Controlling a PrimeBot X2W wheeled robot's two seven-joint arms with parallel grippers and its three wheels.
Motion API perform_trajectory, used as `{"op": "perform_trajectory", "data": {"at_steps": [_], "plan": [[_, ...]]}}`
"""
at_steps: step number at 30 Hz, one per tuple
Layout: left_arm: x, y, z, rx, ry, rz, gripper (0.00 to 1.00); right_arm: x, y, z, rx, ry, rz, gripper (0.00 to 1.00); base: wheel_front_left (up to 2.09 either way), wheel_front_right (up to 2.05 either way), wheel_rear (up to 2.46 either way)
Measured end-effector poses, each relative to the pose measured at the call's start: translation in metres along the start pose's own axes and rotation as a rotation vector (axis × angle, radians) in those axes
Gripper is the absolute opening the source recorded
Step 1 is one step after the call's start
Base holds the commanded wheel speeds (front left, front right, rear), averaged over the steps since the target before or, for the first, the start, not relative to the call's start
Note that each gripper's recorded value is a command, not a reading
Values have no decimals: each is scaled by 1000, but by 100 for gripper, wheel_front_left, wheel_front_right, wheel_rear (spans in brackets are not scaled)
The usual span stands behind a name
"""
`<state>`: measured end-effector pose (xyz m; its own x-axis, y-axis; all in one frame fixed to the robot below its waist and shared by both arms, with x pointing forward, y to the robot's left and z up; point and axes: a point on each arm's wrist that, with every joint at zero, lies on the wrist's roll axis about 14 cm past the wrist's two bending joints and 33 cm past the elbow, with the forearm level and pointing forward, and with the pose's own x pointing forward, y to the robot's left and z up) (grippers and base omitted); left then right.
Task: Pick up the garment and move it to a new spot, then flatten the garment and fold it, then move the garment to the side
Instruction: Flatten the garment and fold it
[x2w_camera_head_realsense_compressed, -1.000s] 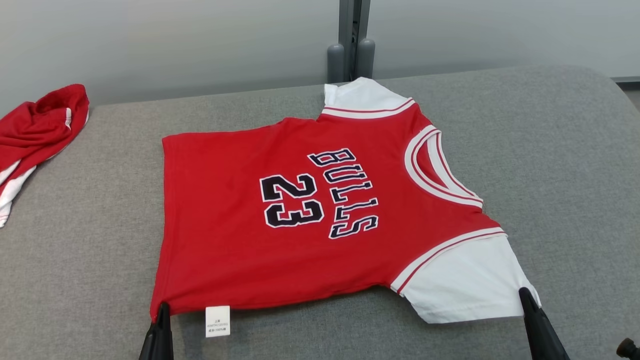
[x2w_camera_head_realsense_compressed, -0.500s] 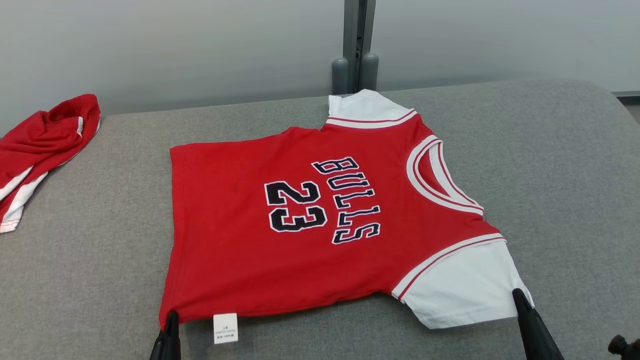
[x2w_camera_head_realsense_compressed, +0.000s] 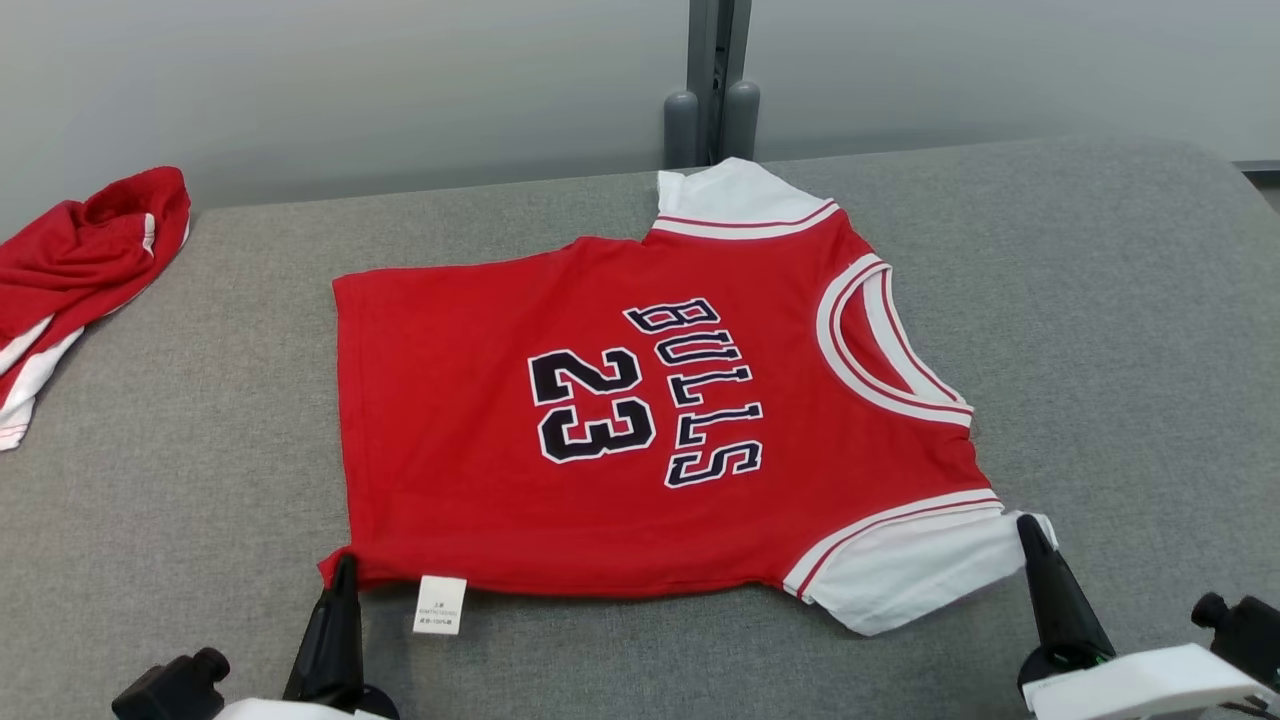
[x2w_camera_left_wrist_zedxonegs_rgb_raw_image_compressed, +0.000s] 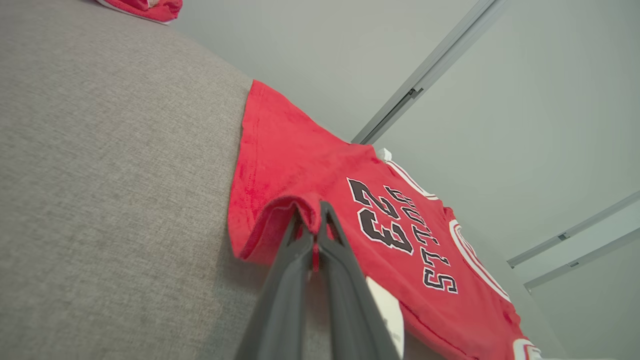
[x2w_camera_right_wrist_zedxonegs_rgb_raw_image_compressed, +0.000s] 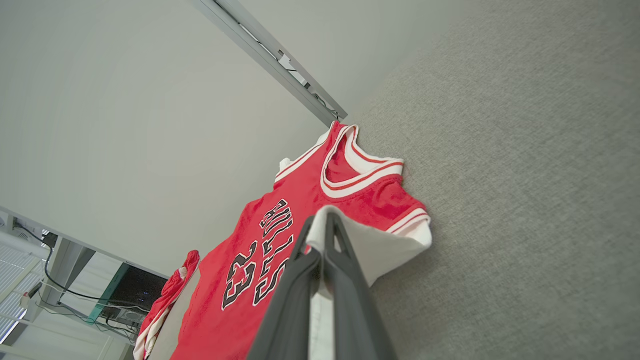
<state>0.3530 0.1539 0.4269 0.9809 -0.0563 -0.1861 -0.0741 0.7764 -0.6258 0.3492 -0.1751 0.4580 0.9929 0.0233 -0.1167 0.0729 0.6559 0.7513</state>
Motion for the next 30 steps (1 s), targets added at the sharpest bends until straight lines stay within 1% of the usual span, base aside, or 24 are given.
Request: {"op": "perform_trajectory", "data": {"at_steps": [7, 13, 17, 21, 26, 30], "plan": [[33, -4, -2, 1, 14, -9, 0, 38, 8, 2, -21, -4, 24, 0, 0, 0, 0], [65, -3, 4, 43, 0, -6, 0, 79, 20, 3, -47, -3, 52, 0, 0, 0, 0], [78, 2, -4, 73, 28, 2, 0, 103, 14, 4, -78, -7, 27, 0, 0, 0, 0], [87, 6, -10, 85, 47, 11, 0, 122, 10, -2, -100, 21, 8, 0, 0, 0, 0], [92, 15, -14, 88, 61, 37, 0, 138, 6, -17, -128, 73, -11, 0, 0, 0, 0], [95, 21, -9, 89, 43, 53, 0, 150, 4, -23, -154, 100, -23, 0, 0, 0, 0]]}}
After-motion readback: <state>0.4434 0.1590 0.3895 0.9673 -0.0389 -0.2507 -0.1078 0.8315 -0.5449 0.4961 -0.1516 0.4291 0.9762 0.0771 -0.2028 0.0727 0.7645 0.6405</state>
